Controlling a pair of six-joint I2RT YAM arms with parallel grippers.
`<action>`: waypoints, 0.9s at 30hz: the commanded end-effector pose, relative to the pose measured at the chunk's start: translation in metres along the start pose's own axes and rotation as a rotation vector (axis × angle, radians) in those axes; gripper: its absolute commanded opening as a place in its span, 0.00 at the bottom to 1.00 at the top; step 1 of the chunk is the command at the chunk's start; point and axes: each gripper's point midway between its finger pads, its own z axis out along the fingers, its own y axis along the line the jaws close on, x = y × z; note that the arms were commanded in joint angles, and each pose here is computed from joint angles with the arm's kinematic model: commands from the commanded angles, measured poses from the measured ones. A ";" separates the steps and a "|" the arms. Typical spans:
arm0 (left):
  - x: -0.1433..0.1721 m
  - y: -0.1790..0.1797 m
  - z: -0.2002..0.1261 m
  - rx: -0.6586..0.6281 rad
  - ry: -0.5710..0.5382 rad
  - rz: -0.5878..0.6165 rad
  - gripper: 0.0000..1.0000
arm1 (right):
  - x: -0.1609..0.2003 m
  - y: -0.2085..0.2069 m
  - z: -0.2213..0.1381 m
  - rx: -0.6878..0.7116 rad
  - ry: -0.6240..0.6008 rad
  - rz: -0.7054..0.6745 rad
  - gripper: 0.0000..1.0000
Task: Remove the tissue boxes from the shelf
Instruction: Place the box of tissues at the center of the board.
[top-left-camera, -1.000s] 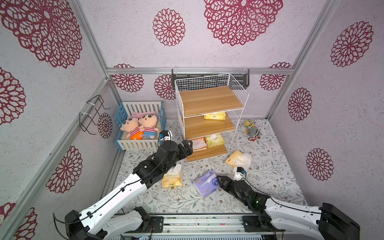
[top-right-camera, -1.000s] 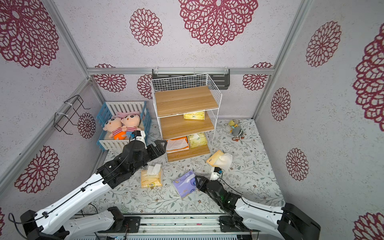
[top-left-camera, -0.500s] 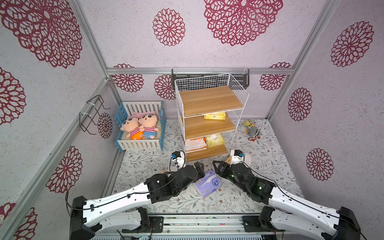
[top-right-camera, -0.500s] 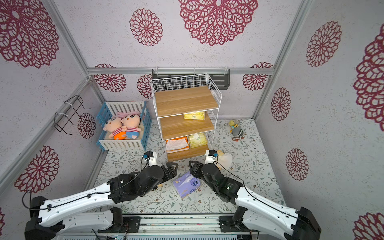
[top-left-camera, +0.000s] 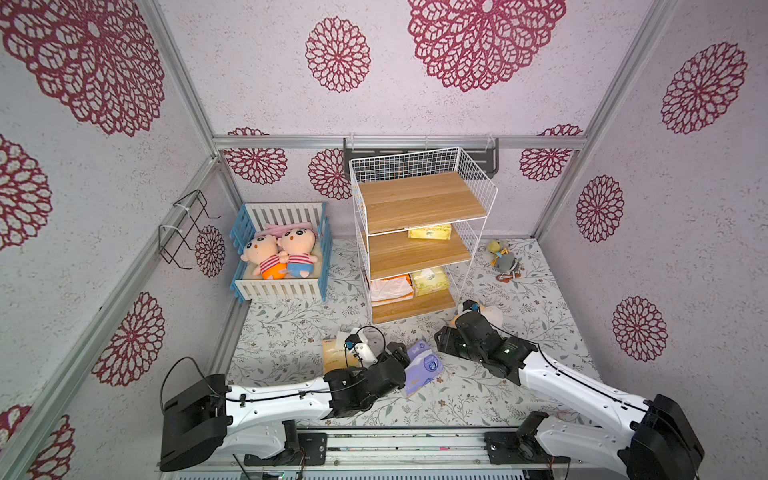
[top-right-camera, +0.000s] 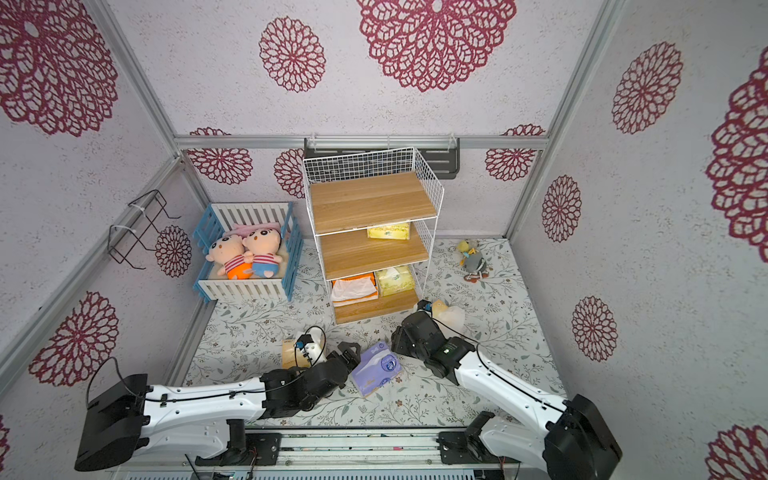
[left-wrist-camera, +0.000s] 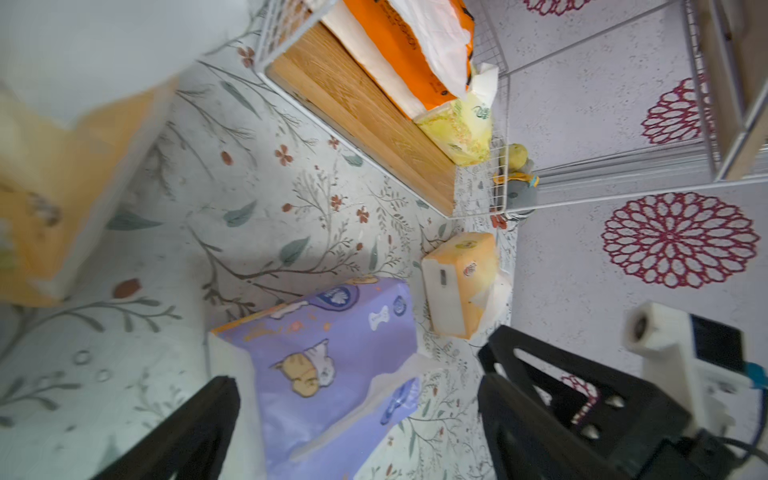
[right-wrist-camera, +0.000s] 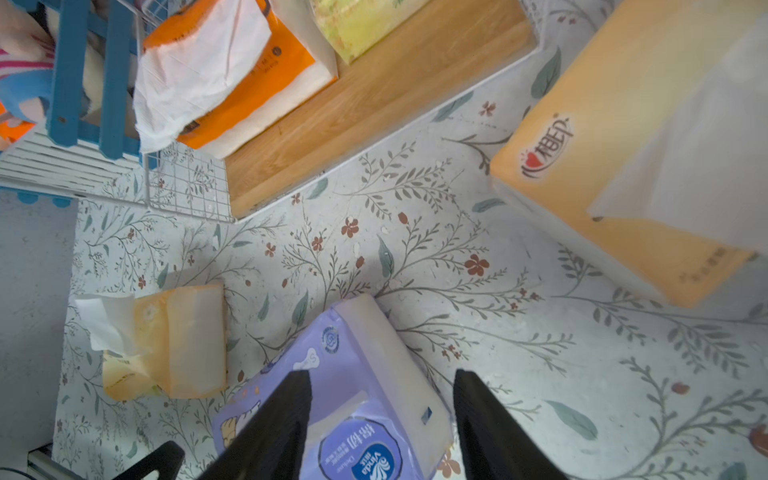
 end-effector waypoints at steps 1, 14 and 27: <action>0.013 -0.027 0.006 0.064 0.027 -0.047 0.97 | 0.006 0.008 0.004 -0.056 0.031 -0.029 0.61; 0.025 -0.018 0.021 -0.077 0.031 0.010 0.97 | 0.021 -0.008 0.013 -0.024 0.061 -0.027 0.62; -0.005 0.011 -0.025 -0.393 0.003 0.273 0.97 | 0.030 -0.008 0.033 -0.019 0.110 -0.054 0.64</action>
